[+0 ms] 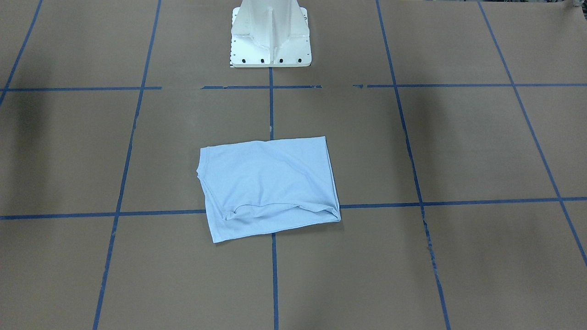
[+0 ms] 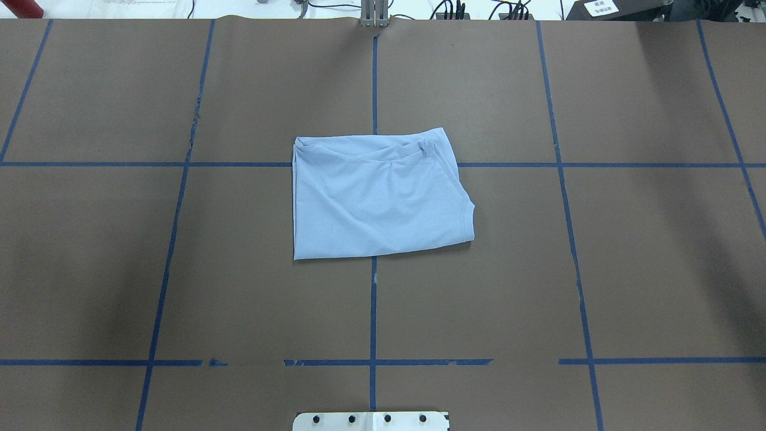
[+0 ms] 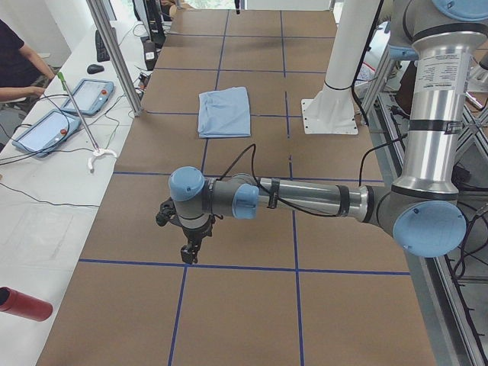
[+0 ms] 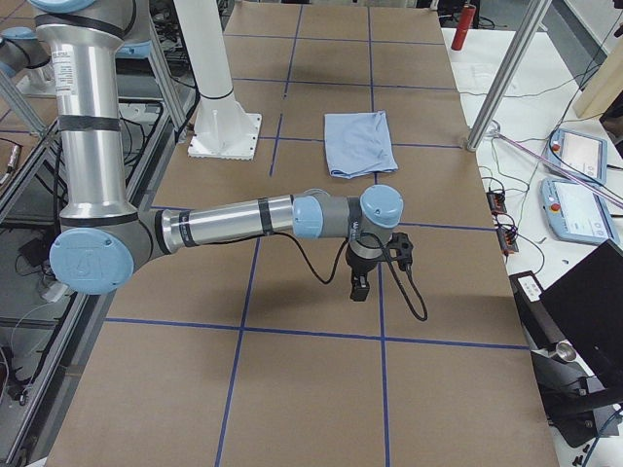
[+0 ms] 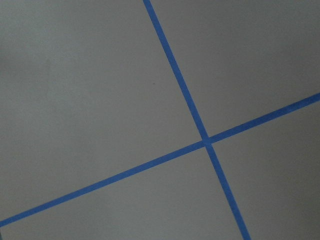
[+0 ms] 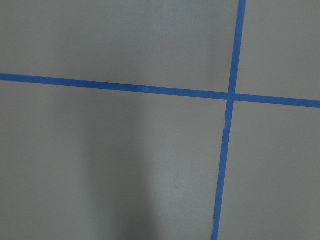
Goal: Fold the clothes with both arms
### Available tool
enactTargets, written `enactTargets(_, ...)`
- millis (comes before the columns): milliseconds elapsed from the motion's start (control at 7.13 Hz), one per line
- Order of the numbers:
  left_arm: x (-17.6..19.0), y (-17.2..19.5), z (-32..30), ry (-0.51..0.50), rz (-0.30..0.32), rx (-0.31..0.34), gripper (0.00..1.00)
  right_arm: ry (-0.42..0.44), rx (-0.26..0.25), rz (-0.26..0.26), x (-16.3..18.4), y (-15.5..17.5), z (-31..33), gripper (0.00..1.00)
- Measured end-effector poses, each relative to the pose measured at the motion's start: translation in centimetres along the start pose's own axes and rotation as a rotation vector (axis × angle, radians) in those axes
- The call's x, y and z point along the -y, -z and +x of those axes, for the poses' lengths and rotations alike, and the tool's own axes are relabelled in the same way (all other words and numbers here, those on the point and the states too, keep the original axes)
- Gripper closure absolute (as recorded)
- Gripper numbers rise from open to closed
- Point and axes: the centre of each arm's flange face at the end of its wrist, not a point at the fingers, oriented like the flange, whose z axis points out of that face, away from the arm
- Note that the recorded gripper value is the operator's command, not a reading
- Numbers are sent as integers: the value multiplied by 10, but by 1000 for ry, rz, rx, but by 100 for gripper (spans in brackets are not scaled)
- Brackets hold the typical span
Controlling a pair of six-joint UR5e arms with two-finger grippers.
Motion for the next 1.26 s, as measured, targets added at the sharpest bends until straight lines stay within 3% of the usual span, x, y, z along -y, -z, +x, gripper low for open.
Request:
enactTargets(701,-13,-4,-2,8,-7,-8,0,-49,1,-15,-21,-8,33,0)
enactTargets(1262,-13,-4,-2,10,-8,-7,0,-34,1,-13,-22,-11,56,0)
